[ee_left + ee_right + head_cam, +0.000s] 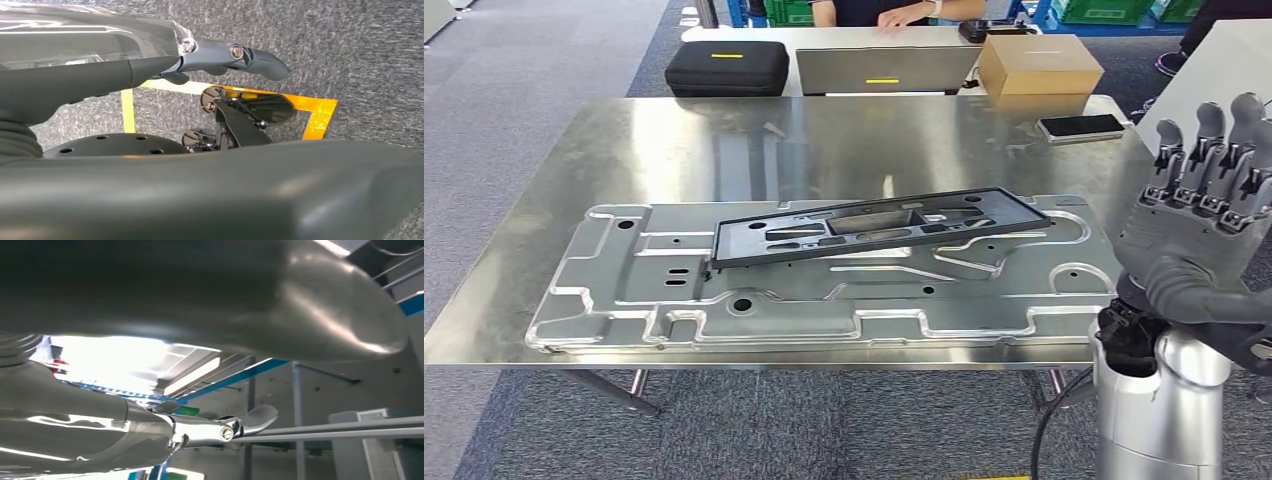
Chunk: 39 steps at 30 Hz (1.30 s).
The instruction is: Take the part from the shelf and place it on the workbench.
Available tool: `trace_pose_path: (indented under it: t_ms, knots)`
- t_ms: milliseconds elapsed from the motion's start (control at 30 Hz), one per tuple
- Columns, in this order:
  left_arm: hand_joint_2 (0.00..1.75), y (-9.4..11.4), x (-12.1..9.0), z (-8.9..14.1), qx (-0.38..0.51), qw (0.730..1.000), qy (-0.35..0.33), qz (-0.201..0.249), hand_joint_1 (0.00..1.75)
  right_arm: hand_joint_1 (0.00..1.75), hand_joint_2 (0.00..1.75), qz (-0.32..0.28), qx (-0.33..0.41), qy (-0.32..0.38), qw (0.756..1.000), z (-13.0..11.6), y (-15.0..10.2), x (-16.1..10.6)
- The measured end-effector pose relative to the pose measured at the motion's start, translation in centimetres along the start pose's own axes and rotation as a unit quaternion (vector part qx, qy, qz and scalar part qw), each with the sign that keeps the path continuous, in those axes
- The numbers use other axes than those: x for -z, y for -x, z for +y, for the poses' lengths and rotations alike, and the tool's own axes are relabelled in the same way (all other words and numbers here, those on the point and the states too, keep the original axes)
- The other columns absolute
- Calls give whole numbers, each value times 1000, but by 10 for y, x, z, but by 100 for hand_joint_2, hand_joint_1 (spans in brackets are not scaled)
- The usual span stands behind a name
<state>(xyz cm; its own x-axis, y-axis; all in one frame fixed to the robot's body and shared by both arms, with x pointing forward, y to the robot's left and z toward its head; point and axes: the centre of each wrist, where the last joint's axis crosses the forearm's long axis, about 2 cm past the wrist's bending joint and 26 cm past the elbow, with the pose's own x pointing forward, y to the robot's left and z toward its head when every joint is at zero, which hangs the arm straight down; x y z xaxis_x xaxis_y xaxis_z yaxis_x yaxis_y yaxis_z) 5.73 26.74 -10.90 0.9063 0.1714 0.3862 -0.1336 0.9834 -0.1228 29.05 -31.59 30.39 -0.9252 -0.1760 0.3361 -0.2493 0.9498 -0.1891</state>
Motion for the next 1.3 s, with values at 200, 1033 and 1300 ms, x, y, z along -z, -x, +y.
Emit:
trace_pose_path:
  t_ms: [200, 1033, 1300]
  knots:
    - [0, 0, 0, 0, -11, 1000, -2, 8, 0, 0, 0, -25, 18, -4, 1000, 8, -8, 2]
    - [0, 1, 0, -1, -9, 999, -29, 31, 0, 0, 0, -37, 39, 2, 999, 15, -15, 0]
    - [0, 2, 0, -2, -7, 999, -29, 32, 0, 0, 0, -39, 41, 4, 998, 17, -14, 1]
